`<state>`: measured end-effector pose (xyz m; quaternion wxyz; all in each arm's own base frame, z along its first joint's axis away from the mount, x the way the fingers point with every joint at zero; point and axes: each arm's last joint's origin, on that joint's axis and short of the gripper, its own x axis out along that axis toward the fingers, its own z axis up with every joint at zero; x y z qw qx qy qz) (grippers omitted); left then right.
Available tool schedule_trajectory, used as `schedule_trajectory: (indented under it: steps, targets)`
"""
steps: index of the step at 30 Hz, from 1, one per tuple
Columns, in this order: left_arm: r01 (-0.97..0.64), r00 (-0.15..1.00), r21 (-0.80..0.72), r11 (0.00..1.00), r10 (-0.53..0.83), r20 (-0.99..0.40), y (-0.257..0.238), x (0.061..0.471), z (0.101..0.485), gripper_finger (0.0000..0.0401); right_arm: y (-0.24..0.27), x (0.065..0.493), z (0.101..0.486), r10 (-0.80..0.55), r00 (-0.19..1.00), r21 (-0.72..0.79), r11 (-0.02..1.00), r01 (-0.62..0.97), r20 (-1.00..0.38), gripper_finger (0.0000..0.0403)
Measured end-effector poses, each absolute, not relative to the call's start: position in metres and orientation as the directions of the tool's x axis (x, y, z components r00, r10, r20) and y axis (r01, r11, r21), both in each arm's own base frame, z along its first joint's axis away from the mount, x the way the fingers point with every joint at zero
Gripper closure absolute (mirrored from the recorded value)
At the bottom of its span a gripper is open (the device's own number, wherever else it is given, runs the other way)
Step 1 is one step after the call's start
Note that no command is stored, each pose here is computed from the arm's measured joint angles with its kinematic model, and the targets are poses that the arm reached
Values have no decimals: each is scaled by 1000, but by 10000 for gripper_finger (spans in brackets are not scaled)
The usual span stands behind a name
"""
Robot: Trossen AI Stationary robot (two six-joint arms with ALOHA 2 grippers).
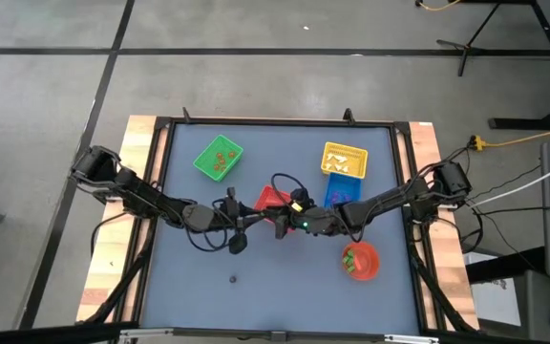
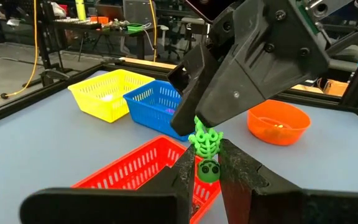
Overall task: Sort Halloween decoration
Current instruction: Put the green skeleton toy into the orange bin
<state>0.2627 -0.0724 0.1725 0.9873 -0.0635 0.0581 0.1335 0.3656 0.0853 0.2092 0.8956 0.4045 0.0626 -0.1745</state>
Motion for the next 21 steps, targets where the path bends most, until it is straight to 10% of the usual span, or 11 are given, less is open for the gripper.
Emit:
schedule_trajectory:
  steps: [21]
  targets:
    - [-271, 957, -109, 956, 256, -133, -73, 263, 172, 357, 85, 366, 209, -260, 932, 702, 613, 363, -254, 369]
